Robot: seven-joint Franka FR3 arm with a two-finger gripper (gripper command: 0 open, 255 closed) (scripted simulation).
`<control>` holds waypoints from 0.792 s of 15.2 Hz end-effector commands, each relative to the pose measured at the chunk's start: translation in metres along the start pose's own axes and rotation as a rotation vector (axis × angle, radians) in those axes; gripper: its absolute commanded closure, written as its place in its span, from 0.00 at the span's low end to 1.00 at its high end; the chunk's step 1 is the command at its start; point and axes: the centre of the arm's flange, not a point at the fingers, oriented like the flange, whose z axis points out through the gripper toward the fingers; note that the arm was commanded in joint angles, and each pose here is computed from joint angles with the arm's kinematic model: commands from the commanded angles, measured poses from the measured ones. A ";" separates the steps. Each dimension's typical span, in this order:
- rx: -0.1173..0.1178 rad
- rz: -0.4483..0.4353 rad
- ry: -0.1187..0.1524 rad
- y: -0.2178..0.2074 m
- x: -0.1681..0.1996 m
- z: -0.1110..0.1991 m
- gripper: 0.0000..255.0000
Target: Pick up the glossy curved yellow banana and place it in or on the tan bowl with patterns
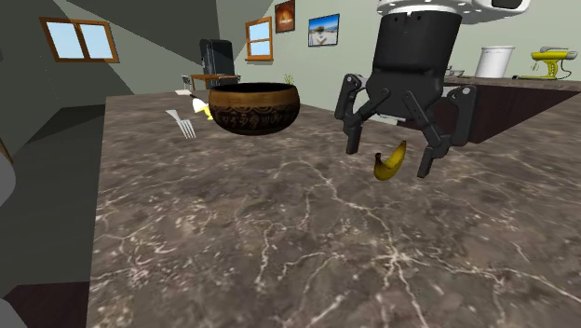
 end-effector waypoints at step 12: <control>0.000 -0.001 0.000 0.000 -0.001 0.014 1.00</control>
